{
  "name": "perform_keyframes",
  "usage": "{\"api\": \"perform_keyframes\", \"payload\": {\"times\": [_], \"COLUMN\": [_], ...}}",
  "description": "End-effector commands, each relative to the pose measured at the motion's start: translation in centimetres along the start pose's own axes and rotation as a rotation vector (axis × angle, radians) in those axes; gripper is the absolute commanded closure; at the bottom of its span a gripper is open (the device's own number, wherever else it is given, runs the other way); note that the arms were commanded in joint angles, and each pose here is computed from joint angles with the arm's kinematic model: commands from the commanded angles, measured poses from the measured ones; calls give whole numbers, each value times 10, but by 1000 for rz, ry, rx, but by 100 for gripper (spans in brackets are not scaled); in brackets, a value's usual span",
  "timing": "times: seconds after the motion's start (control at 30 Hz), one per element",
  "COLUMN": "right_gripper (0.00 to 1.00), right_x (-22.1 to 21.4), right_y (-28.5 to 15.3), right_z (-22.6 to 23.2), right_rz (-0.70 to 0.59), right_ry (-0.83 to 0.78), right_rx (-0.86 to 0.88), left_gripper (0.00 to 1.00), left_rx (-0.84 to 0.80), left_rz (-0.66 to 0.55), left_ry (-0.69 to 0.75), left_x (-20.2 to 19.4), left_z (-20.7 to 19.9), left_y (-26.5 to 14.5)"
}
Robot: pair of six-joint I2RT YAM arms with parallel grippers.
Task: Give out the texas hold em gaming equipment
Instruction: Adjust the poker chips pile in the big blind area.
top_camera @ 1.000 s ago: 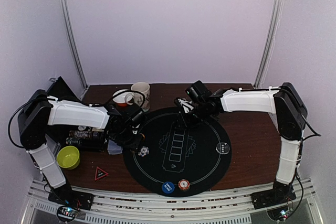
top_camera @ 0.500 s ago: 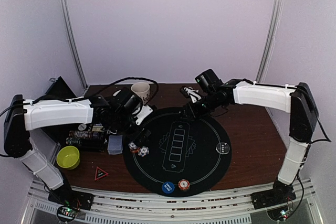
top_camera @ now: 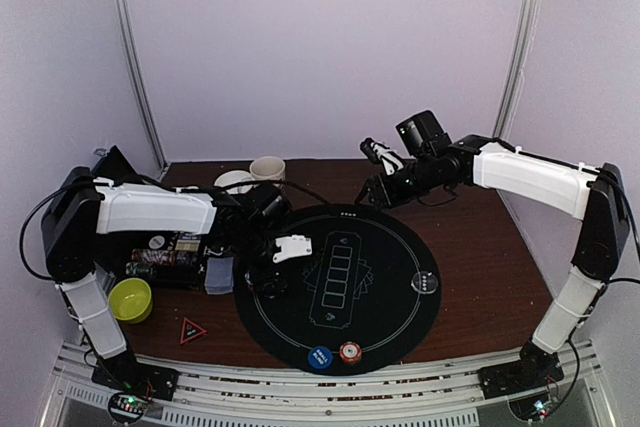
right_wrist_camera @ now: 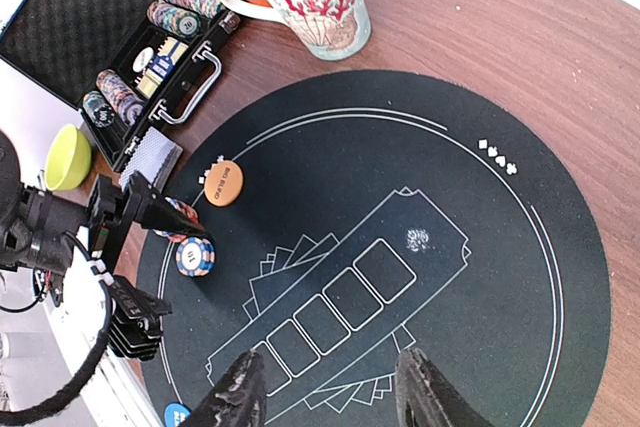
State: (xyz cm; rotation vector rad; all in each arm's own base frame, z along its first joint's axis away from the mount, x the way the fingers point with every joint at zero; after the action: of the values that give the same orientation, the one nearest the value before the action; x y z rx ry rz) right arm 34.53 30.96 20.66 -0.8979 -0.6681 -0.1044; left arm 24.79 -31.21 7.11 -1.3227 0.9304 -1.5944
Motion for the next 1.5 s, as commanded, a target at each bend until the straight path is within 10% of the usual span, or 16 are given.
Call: {"api": "perform_keyframes", "payload": {"times": [0.0, 0.57, 1.2, 1.47], "right_gripper": [53, 53, 53, 53], "right_x": [-10, -19, -22, -21], "right_y": [-1, 4, 8, 7], "right_z": [-5, -13, -17, -17], "right_rz": [30, 57, 72, 69], "right_ry": [-5, -4, 8, 12], "right_rx": [-14, -36, -34, -31], "left_gripper": [12, 23, 60, 53], "left_rx": [-58, -181, -200, -188], "left_rz": [-16, 85, 84, 80], "left_ry": [81, 59, 28, 6], "left_x": [1, -34, -36, -33], "left_z": [2, -7, -10, -5], "left_y": [7, 28, 33, 29]}}
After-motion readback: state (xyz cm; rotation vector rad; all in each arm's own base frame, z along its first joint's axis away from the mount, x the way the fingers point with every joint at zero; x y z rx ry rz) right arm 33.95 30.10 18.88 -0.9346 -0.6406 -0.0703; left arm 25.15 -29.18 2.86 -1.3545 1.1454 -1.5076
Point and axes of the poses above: each gripper's point midway between its finger pads, its own y axis out along the fingers, its own z axis along the line the jaws close on, x = y × z, the point moved 1 cm from there along -y, back along the fingers, and after that the axes turned 9 degrees about y, right-handed, at the moved point
